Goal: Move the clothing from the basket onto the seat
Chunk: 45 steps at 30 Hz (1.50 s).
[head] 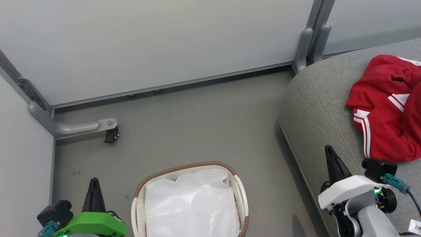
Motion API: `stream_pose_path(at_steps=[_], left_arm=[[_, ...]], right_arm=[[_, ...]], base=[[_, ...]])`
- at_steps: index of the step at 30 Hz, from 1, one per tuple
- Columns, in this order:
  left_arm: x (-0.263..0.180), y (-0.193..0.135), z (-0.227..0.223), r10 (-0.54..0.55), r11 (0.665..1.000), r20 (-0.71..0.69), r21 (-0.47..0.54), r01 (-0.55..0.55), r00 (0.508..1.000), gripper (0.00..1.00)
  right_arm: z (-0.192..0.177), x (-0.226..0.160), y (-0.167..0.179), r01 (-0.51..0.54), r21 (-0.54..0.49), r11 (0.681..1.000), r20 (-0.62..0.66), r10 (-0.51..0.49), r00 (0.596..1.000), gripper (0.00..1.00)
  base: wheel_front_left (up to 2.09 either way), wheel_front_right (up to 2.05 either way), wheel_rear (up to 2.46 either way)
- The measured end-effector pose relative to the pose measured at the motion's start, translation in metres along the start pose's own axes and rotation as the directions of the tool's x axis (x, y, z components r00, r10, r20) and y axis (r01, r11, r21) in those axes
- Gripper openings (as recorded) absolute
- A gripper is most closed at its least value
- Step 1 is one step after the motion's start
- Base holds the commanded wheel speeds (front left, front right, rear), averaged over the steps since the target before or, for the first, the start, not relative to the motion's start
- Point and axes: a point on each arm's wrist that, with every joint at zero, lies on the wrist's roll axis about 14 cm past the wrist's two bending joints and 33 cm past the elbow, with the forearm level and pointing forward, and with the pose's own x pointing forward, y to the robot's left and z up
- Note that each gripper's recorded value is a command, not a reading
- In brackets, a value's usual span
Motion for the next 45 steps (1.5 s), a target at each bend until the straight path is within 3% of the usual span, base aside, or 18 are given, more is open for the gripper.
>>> stream_pose_path(at_steps=[11, 22, 29, 45], left_arm=[[0.0, 0.003, 0.005, 0.014, 0.985, -0.007, -0.171, -0.015, 1.0, 0.0], [0.001, 0.004, 0.01, 0.016, 0.945, -0.011, -0.328, -0.019, 1.0, 0.0], [0.002, 0.003, 0.018, 0.01, 0.895, 0.0, -0.446, -0.009, 1.0, 0.0], [0.003, 0.0, 0.027, -0.012, 0.8, 0.013, -0.6, 0.018, 1.0, 0.0]], right_arm=[[0.002, -0.003, -0.004, 0.029, 0.177, 0.984, -0.006, -0.028, 1.0, 0.0], [0.007, -0.002, -0.006, 0.038, 0.335, 0.941, -0.001, -0.04, 0.999, 0.0], [0.008, -0.004, -0.007, 0.044, 0.455, 0.89, -0.007, -0.046, 0.999, 0.0], [0.015, -0.004, -0.005, 0.029, 0.612, 0.79, -0.001, -0.036, 0.999, 0.0]], base=[[0.0, 0.0, 0.0], [0.0, 0.0, 0.0], [0.0, 0.0, 0.0], [0.0, 0.0, 0.0]])
